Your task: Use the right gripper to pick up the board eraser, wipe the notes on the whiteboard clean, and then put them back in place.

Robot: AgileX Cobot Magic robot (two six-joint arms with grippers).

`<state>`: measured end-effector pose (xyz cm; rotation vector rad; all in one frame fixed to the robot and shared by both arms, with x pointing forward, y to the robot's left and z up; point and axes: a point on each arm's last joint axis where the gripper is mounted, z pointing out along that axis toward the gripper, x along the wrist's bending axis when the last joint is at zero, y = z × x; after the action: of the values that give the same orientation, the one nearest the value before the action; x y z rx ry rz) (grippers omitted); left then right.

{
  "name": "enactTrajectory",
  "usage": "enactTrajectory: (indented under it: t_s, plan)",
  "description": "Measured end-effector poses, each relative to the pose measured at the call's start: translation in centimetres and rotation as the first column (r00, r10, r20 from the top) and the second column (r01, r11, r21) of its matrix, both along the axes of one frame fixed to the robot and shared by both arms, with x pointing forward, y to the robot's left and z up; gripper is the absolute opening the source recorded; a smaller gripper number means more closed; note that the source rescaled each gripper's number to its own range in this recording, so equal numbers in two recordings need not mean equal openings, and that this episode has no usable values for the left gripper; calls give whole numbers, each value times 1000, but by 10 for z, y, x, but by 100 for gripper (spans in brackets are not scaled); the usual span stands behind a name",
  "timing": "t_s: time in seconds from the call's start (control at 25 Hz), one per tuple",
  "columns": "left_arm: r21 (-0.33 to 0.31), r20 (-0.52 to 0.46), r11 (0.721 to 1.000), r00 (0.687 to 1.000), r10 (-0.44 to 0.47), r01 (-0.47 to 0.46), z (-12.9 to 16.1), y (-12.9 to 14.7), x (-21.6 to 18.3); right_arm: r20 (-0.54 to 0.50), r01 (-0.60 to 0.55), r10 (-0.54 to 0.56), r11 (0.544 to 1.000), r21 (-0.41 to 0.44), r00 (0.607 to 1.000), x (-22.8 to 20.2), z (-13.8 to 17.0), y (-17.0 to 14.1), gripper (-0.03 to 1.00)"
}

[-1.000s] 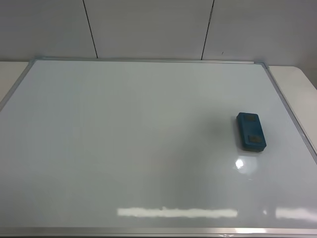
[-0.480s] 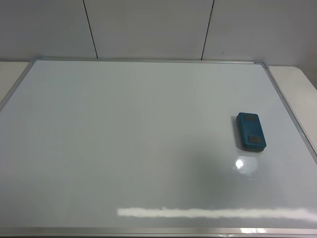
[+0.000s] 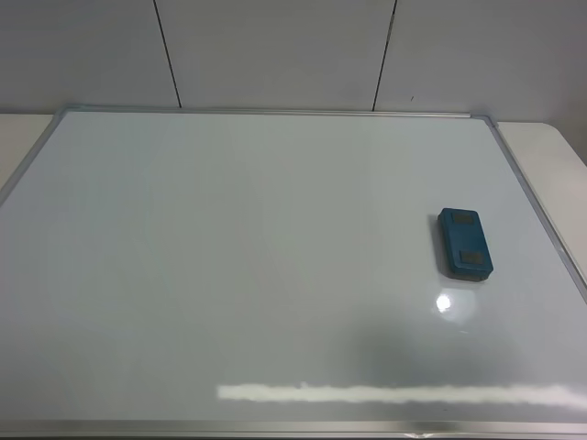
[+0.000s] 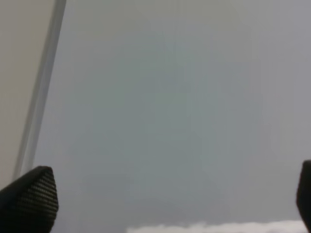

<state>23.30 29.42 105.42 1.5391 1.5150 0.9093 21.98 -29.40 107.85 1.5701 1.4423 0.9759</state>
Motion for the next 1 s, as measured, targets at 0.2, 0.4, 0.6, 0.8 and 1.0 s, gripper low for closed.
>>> enactTrajectory:
  t_s: [0.2,0.4,0.6,0.8,1.0]
  plan:
    - [0,0,1000,1000,0,0,0,0,0,-14,-3,3,1000,-3,1000,1,-6,0,100]
    - [0,0,1000,1000,0,0,0,0,0,-61,-36,35,999,-17,998,12,-25,1,100]
    - [0,0,1000,1000,0,0,0,0,0,-68,-28,28,1000,-4,997,14,-28,1,100]
    - [0,0,1000,1000,0,0,0,0,0,-69,-2,2,1000,2,998,14,-28,-1,100]
    - [0,0,1000,1000,0,0,0,0,0,-69,-2,2,1000,2,998,14,-28,-1,100]
